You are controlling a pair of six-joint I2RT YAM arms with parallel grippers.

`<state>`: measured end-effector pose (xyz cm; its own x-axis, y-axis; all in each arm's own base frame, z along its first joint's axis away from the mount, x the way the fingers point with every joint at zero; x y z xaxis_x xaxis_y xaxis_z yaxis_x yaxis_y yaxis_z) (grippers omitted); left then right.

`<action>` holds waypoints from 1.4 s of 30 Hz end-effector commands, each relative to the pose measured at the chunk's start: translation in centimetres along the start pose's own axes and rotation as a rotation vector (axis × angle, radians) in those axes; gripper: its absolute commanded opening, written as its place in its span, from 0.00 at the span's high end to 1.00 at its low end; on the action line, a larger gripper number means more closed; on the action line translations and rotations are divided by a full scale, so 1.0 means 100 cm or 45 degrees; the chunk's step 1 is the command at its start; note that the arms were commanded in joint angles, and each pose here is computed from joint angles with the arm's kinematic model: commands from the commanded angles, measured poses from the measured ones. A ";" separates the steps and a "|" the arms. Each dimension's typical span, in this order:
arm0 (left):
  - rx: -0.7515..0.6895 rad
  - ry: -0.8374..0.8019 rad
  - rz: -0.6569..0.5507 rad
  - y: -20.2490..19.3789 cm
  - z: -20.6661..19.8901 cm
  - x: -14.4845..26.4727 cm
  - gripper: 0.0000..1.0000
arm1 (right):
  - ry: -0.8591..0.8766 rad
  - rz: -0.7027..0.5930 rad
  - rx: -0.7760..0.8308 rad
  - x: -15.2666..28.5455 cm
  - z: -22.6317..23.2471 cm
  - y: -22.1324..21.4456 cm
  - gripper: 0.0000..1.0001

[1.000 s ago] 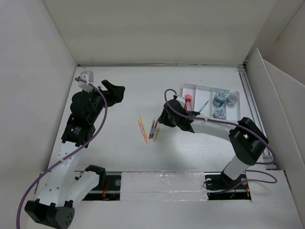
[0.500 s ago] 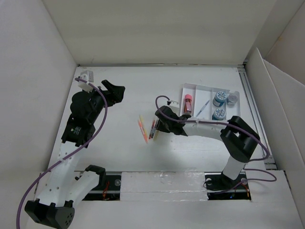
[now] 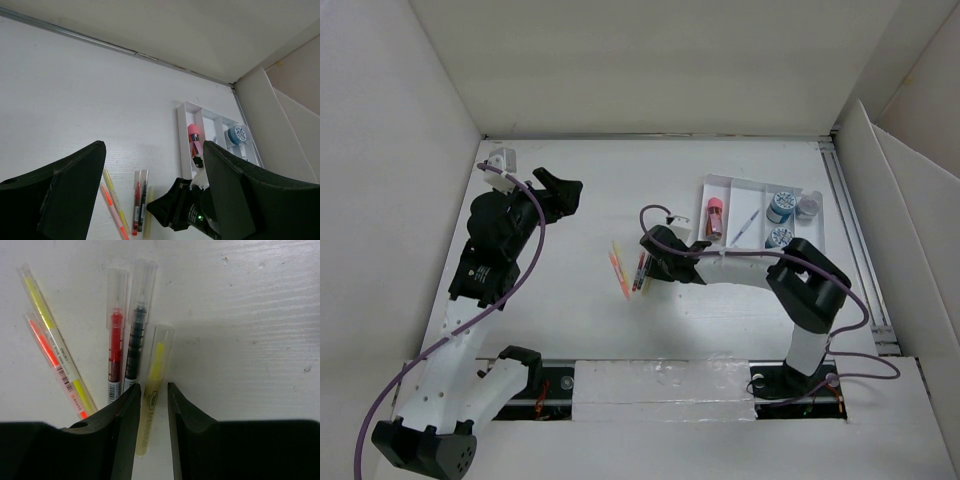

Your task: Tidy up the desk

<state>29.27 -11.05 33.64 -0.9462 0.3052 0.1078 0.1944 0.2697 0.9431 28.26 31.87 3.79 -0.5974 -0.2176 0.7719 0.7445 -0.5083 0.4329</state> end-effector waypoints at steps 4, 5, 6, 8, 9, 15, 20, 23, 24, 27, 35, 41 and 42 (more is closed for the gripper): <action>-0.018 -0.032 -0.088 0.015 -0.006 0.005 0.26 | -0.057 -0.067 -0.011 -0.003 0.000 0.007 0.73; -0.019 -0.026 -0.088 0.015 -0.005 0.004 0.26 | -0.085 -0.112 -0.006 -0.003 -0.005 0.013 0.76; -0.019 -0.025 -0.088 0.015 -0.005 0.005 0.26 | -0.098 -0.131 -0.007 -0.003 -0.009 0.015 0.77; -0.020 -0.033 -0.085 0.015 -0.006 0.005 0.26 | -0.126 -0.173 0.009 0.001 -0.016 0.021 0.83; -0.018 -0.036 -0.088 0.015 -0.006 0.005 0.26 | -0.142 -0.185 0.013 0.001 -0.020 0.022 0.85; -0.020 -0.038 -0.094 0.016 -0.006 0.005 0.26 | -0.106 -0.197 -0.022 0.013 -0.023 0.032 1.00; -0.018 -0.041 -0.091 0.015 -0.006 0.005 0.26 | 0.066 -0.245 -0.105 0.050 0.001 0.065 1.00; -0.018 -0.039 -0.085 0.014 -0.006 0.005 0.26 | 0.144 -0.273 -0.184 0.069 0.001 0.095 1.00; -0.018 -0.046 -0.087 0.014 -0.007 0.006 0.26 | 0.195 -0.305 -0.221 0.084 0.004 0.111 1.00; -0.017 -0.052 -0.093 0.016 -0.008 0.006 0.26 | 0.196 -0.409 -0.327 0.096 -0.017 0.156 0.99; -0.011 -0.066 -0.072 0.012 -0.010 0.003 0.26 | 0.127 -0.408 -0.582 0.069 -0.071 0.216 0.99; -0.013 -0.059 -0.081 0.013 -0.009 0.005 0.26 | 0.157 -0.389 -0.749 0.051 -0.103 0.253 0.99; -0.013 -0.066 -0.078 0.013 -0.010 0.005 0.26 | 0.156 -0.392 -0.762 0.050 -0.106 0.257 0.98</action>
<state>29.01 -11.21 33.95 -0.9438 0.3180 0.0903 0.1823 0.2731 0.9446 39.61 8.14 11.46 -0.7531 0.0211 0.6575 0.2577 -0.9101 0.3244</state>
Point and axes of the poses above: each gripper's point midway between its finger pads, its own x axis back along the fingers, its own z axis along the line the jaws close on, y = z × x, the point moved 1 cm from there along x, back along the fingers, and after that the axes turned 15 degrees about -x, right-handed, at the moved point
